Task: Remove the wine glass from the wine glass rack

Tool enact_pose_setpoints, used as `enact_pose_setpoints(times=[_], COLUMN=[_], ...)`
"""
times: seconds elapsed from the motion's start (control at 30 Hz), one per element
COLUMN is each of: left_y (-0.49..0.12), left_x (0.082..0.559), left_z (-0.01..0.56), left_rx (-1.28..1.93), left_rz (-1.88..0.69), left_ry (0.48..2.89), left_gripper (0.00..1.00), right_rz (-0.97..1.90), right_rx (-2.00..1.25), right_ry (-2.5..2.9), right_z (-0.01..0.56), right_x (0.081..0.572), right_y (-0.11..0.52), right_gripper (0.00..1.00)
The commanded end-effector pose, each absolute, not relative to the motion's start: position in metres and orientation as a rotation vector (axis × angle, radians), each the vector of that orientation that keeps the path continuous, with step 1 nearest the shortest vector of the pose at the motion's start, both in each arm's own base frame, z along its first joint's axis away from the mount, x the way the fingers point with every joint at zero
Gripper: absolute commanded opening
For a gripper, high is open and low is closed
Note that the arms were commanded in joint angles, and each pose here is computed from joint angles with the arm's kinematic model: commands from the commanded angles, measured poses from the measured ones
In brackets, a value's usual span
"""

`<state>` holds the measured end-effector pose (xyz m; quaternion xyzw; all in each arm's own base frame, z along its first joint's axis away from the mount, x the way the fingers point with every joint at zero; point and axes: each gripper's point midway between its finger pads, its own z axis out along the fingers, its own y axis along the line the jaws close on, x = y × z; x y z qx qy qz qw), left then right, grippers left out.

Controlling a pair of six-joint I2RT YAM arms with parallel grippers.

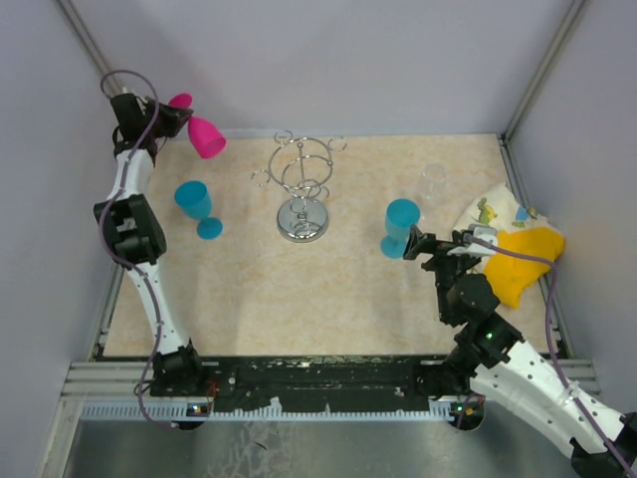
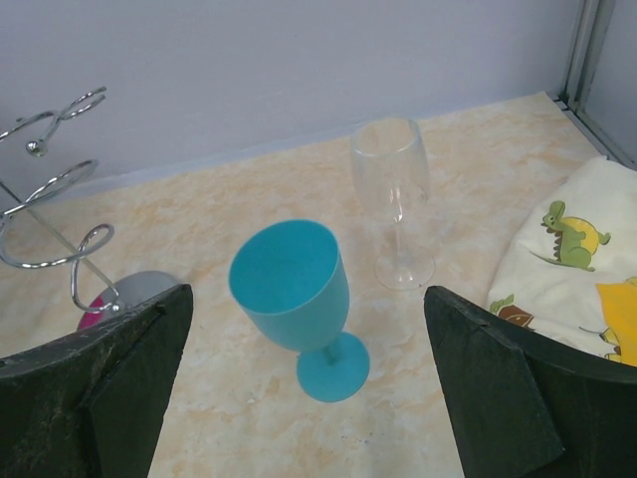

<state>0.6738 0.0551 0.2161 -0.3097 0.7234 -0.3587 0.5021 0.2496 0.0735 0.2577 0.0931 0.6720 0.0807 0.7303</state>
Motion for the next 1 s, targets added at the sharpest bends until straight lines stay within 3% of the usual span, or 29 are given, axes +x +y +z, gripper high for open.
enact_pose_setpoints(times=[0.0, 0.3, 0.53, 0.97], left_y=[0.03, 0.012, -0.002, -0.053], left_x=[0.663, 0.615, 0.562, 0.405], left_z=[0.3, 0.359, 0.396, 0.398], left_rx=[-0.643, -0.608, -0.643, -0.769], left_rz=[-1.075, -1.153, -1.183, -1.359], left_ry=[1.584, 1.513, 1.519, 1.629], left_gripper=[0.0, 0.0, 0.0, 0.0], right_rz=[0.208, 0.303, 0.584, 0.599], right_rx=[0.23, 0.173, -0.176, -0.543], right_ry=[1.44, 1.436, 1.494, 1.434], right_z=[0.269, 0.278, 0.295, 0.331], right_x=[0.248, 0.246, 0.242, 0.208], right_y=[0.073, 0.091, 0.177, 0.267], right_gripper=[0.99, 0.99, 0.98, 0.98])
